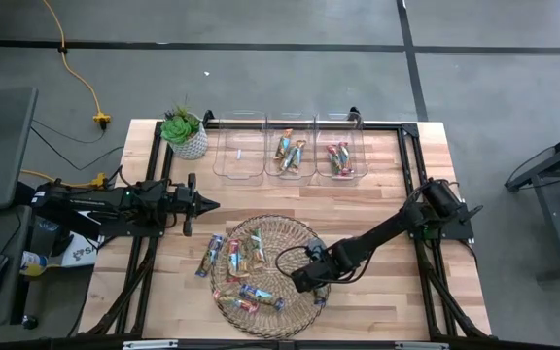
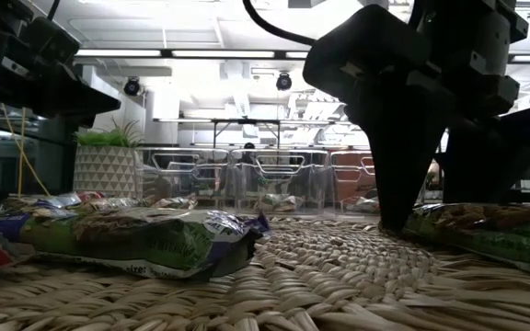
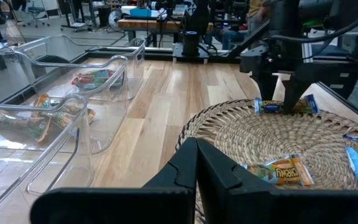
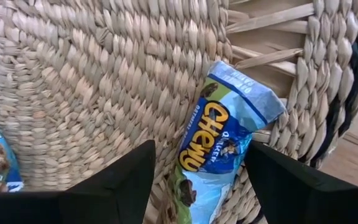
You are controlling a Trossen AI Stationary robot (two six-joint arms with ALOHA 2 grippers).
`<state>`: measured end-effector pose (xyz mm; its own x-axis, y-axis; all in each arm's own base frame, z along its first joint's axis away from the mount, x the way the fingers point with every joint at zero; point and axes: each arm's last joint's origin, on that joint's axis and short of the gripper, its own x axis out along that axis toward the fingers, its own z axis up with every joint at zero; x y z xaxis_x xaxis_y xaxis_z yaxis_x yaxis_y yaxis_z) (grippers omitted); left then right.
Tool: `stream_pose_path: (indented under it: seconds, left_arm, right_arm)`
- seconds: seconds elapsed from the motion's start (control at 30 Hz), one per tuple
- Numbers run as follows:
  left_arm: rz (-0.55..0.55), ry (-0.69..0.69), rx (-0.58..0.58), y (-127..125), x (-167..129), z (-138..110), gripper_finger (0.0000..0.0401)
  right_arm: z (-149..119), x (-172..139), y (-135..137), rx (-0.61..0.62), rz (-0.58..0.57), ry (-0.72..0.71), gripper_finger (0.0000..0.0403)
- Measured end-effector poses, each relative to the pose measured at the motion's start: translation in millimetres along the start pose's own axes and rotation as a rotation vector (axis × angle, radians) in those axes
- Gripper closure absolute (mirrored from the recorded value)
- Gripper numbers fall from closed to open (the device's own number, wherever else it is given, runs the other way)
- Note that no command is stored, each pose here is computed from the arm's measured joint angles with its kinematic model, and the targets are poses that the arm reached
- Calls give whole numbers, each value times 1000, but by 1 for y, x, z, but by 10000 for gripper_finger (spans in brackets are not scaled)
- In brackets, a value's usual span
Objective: Pick and place Granola Bars by type
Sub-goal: Put the blue granola bar into the left transparent bin
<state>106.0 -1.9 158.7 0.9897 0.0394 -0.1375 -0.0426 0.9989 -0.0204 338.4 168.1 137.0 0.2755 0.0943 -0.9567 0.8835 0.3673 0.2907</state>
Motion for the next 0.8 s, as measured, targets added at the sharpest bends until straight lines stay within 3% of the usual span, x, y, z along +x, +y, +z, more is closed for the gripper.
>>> stream_pose_path:
  seconds: [0.5,0.8]
  left_arm:
    - [0,0,0,0,0,0,400]
    - [0,0,0,0,0,0,400]
  right_arm:
    - [0,6,-2,20,-21,-20,170]
    - [0,7,-4,16,-38,-22,230]
